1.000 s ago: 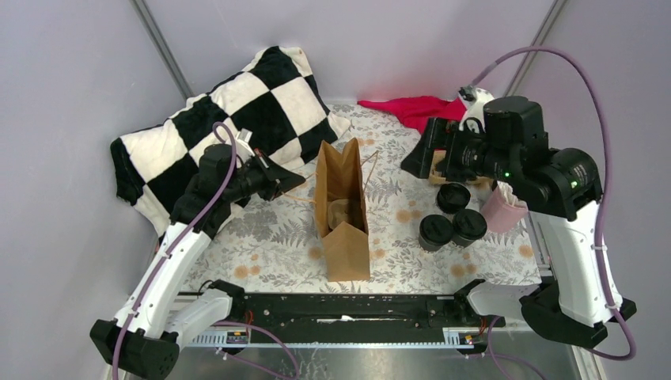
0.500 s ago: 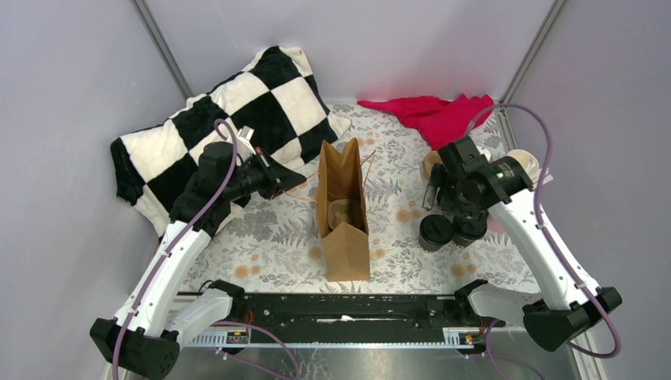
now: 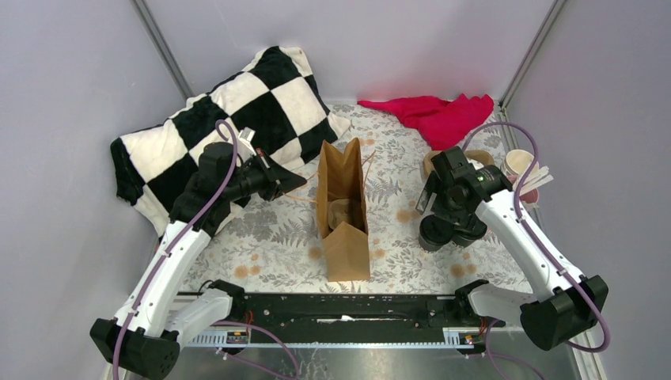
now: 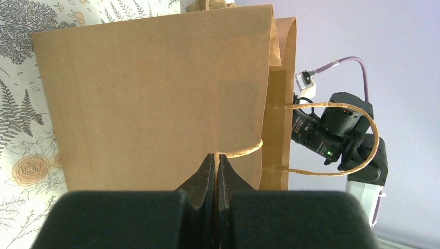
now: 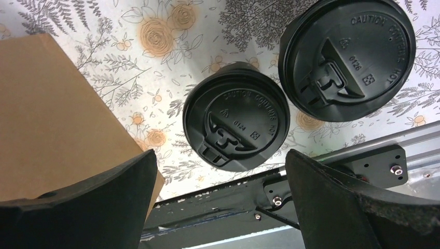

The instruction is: Pack the takeout coffee

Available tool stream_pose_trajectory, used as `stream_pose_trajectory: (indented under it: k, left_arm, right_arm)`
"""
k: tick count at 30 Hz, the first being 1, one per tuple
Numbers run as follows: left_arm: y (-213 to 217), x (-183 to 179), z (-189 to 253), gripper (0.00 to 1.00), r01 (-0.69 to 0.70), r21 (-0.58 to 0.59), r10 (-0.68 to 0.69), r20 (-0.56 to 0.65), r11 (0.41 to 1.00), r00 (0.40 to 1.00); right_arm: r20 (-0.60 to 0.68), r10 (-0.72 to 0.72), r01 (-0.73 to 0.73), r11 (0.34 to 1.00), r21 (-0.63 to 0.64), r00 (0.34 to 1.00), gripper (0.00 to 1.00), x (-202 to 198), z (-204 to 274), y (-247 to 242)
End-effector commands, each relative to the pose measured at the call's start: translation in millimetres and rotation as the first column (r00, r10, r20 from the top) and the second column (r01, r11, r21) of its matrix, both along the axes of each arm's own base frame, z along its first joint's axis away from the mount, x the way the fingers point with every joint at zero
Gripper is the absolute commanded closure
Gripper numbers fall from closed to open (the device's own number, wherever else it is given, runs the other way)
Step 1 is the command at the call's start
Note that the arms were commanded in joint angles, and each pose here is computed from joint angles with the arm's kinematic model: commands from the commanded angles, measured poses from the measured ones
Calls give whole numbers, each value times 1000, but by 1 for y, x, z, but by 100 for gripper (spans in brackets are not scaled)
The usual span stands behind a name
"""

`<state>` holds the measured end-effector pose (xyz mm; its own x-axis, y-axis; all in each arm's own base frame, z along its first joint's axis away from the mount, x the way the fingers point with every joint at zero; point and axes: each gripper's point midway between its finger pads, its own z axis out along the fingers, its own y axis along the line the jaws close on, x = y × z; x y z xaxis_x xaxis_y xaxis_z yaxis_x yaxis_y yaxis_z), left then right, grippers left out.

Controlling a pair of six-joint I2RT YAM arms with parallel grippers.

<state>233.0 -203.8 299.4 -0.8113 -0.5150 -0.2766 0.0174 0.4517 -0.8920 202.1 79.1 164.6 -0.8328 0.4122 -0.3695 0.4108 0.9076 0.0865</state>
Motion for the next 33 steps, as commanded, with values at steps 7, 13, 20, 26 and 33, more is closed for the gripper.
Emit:
stream_pose_trajectory:
  k: [7,13,20,26,33]
  left_arm:
    - [-2,-2,15,100,30,-14,-29,50,999,998]
    - [-2,-2,16,100,27,-14,-26,53,1000,998]
    - [-2,-2,16,100,25,-16,-24,49,1000,999]
    - [-2,-1,15,100,22,-15,-22,48,1000,999]
    - [-1,-2,14,100,20,-17,-19,43,1000,999]
  right_arm:
    - [-19,22,-22,999,-29,1000,0,-3,-25,-14]
    - [-1,30,-30,999,-38,1000,0,-1,-30,-18]
    - [17,67,-67,998,-12,998,2,2,-35,-13]
    - [21,88,-88,996,-12,996,0,5,-34,-11]
    - [8,71,-70,997,-32,997,5,3,-36,-16]
